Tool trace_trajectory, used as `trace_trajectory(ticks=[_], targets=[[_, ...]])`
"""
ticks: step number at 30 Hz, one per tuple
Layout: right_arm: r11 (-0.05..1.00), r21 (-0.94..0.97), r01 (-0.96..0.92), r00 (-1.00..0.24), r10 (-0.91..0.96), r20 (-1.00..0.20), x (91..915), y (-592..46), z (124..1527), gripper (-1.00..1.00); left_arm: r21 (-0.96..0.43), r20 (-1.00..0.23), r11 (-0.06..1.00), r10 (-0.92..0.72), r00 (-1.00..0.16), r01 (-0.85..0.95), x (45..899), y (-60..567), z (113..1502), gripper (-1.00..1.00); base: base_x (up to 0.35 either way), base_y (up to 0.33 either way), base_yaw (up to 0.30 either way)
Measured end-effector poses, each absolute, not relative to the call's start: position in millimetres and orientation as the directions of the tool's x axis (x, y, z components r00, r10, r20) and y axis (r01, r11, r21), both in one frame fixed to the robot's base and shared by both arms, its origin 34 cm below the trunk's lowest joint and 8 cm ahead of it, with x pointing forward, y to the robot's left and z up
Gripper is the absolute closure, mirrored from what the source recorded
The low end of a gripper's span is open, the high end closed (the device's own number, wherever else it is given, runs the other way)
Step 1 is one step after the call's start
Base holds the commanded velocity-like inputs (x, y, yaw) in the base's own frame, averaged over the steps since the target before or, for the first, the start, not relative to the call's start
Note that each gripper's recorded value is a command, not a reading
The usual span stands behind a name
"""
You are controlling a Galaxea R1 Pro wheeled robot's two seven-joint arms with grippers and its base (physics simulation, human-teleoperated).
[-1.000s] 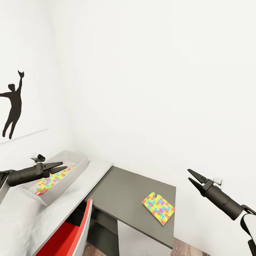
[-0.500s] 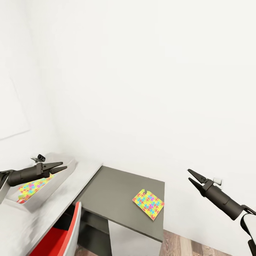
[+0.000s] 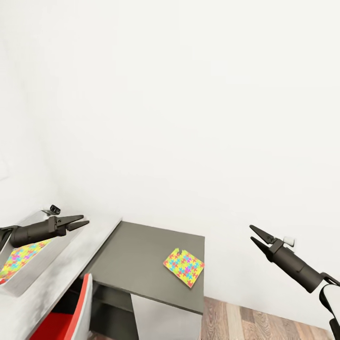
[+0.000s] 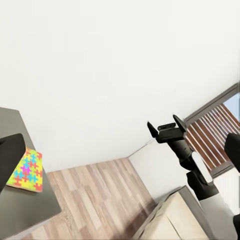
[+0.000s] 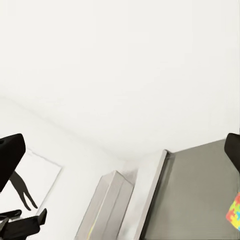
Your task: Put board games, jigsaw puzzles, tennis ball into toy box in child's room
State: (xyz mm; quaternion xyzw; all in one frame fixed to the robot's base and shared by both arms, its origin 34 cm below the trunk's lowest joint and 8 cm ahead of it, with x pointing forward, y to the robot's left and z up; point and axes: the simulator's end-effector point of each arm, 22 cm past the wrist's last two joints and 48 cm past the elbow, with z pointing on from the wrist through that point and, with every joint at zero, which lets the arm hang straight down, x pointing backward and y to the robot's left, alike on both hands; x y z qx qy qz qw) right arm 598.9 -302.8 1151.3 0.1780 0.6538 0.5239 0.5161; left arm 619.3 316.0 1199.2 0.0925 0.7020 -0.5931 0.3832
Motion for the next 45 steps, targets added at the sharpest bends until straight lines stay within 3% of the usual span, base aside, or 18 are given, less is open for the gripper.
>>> trace_trajectory(ticks=[45], targets=[[0.382,0.893,-0.237,-0.432,0.782,-0.449,606.5,-306.7,1115.6,-1.0,-0.79,-0.613,0.277,-0.324,-0.721,0.547,628.2,313.9,1173.8,-1.0,0.0,-0.055,-0.216]])
